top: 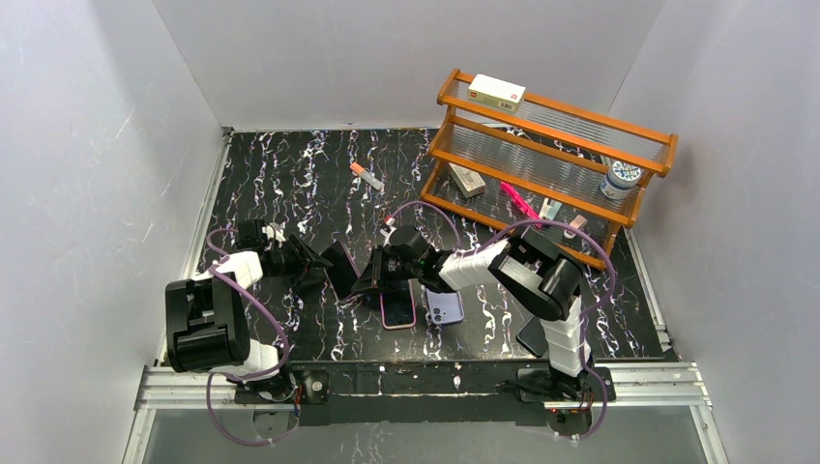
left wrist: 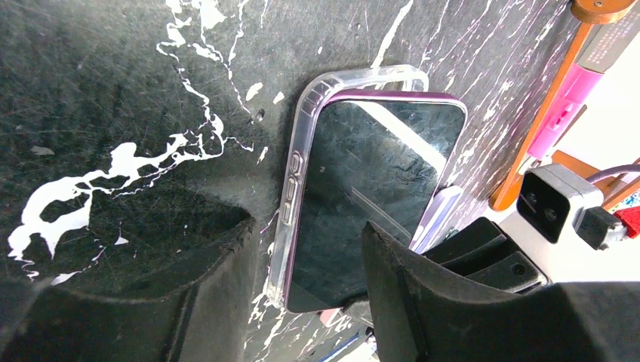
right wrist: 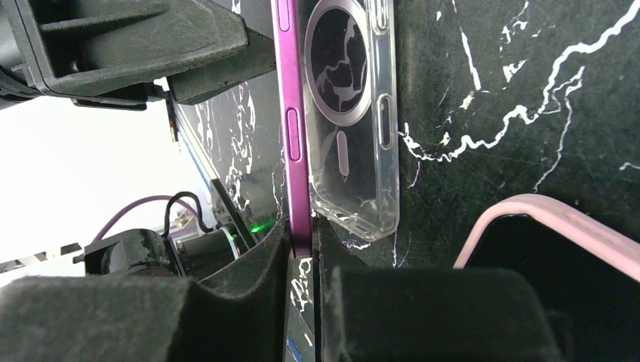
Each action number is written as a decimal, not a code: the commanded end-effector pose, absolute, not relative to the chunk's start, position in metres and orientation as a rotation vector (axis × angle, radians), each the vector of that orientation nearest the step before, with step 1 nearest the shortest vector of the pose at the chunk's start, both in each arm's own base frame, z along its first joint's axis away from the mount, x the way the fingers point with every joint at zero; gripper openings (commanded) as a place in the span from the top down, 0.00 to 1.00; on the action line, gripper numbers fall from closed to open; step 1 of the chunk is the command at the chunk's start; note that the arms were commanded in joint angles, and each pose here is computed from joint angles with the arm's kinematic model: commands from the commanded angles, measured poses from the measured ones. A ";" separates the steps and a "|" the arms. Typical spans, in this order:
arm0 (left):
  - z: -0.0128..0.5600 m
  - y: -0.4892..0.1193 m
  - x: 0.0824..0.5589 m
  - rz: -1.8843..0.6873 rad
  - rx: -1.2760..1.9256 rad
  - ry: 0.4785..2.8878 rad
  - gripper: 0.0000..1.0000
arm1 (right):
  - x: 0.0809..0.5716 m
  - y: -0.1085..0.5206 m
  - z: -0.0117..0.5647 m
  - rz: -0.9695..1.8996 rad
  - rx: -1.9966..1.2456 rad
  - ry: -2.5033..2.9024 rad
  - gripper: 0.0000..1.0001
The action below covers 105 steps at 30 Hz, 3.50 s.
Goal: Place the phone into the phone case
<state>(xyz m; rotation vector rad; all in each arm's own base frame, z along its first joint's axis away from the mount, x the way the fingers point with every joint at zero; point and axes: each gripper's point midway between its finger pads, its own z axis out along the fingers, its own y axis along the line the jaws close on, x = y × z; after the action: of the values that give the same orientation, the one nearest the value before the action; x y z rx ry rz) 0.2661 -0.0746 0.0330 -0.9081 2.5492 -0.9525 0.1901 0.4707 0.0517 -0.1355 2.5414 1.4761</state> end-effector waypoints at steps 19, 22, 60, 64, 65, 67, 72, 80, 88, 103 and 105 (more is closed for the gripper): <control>0.034 -0.070 0.267 -0.920 -0.870 2.559 0.56 | 0.188 0.435 0.073 1.120 -0.348 2.624 0.45; 0.033 -0.070 0.266 -0.916 -0.870 2.562 0.56 | 0.192 0.432 0.078 1.107 -0.367 2.594 0.50; 0.025 -0.077 0.260 -0.982 -0.916 2.591 0.80 | 0.237 0.481 0.046 1.136 -0.440 2.572 0.74; 0.021 -0.074 0.260 -0.947 -0.931 2.602 0.84 | 0.246 0.476 0.062 1.092 -0.431 2.525 0.63; 0.021 -0.073 0.261 -0.943 -0.928 2.604 0.84 | 0.249 0.476 0.067 1.090 -0.430 2.509 0.61; 0.019 -0.072 0.260 -0.931 -0.934 2.615 0.84 | 0.253 0.475 0.073 1.095 -0.430 2.491 0.56; 0.018 -0.072 0.261 -0.927 -0.929 2.626 0.84 | 0.261 0.473 0.069 1.132 -0.416 2.495 0.42; 0.017 -0.074 0.260 -0.952 -0.918 2.630 0.84 | 0.258 0.477 0.058 1.254 -0.413 2.515 0.34; 0.019 -0.080 0.260 -1.012 -0.924 2.619 0.82 | 0.249 0.485 0.046 1.352 -0.384 2.564 0.34; 0.024 -0.093 0.260 -1.162 -0.985 2.565 0.83 | 0.266 0.502 0.081 1.730 -0.254 2.474 0.31; 0.023 -0.095 0.259 -1.186 -1.000 2.555 0.83 | 0.273 0.502 0.094 1.782 -0.244 2.428 0.31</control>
<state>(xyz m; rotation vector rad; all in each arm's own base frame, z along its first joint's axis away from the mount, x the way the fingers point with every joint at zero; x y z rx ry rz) 0.2683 -0.0809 0.0215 -0.9622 2.5605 -1.0612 0.2605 0.4865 0.0538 -0.2490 2.5780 1.5529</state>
